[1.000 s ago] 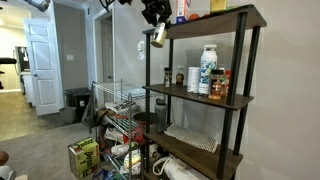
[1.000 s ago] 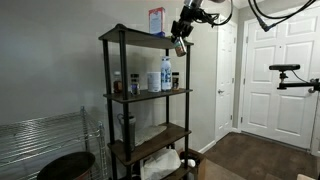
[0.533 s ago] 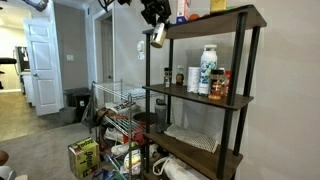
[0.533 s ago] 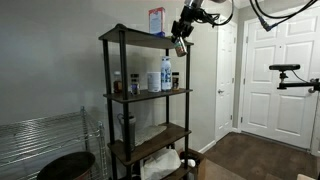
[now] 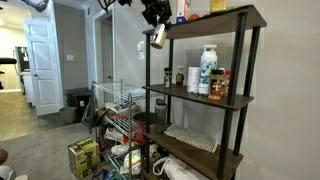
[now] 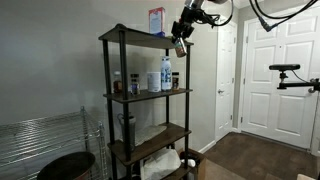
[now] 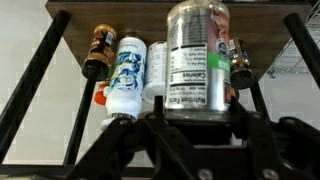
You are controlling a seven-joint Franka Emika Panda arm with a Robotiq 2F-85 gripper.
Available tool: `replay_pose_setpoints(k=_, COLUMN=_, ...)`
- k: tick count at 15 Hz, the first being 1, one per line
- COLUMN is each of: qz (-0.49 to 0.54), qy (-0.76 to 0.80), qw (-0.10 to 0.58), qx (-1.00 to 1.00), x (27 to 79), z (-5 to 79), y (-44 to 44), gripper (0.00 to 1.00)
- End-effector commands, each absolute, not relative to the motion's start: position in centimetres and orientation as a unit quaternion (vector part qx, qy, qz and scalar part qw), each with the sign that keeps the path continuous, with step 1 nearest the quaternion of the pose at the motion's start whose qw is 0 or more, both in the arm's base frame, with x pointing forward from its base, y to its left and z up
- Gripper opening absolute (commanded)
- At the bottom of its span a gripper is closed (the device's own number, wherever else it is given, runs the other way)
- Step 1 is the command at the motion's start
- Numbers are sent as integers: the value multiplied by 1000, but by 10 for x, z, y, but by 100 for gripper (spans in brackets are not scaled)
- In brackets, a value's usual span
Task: Put the spray bottle on the second shelf
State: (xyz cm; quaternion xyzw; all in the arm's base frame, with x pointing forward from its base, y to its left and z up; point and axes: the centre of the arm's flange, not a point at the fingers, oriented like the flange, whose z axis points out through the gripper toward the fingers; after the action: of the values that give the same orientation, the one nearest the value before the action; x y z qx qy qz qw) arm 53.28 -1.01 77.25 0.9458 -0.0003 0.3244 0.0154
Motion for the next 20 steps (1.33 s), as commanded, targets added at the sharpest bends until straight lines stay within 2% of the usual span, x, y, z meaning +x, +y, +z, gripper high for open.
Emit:
replay_pose_setpoints(k=1, qz=342, qy=-49, qw=-2, qx=938, x=520, z=741, y=-23, gripper=36)
replay_pose_setpoints(k=7, qz=356, qy=-111, qw=-2, qx=928, x=512, z=675, y=-41, gripper=36)
replay_pose_setpoints(k=14, qz=358, qy=-115, qw=-10, qx=927, x=498, z=625, y=-28, gripper=36)
replay_pose_setpoints(k=20, qz=450, qy=-100, qw=24, qx=887, x=511, z=622, y=-13, gripper=36)
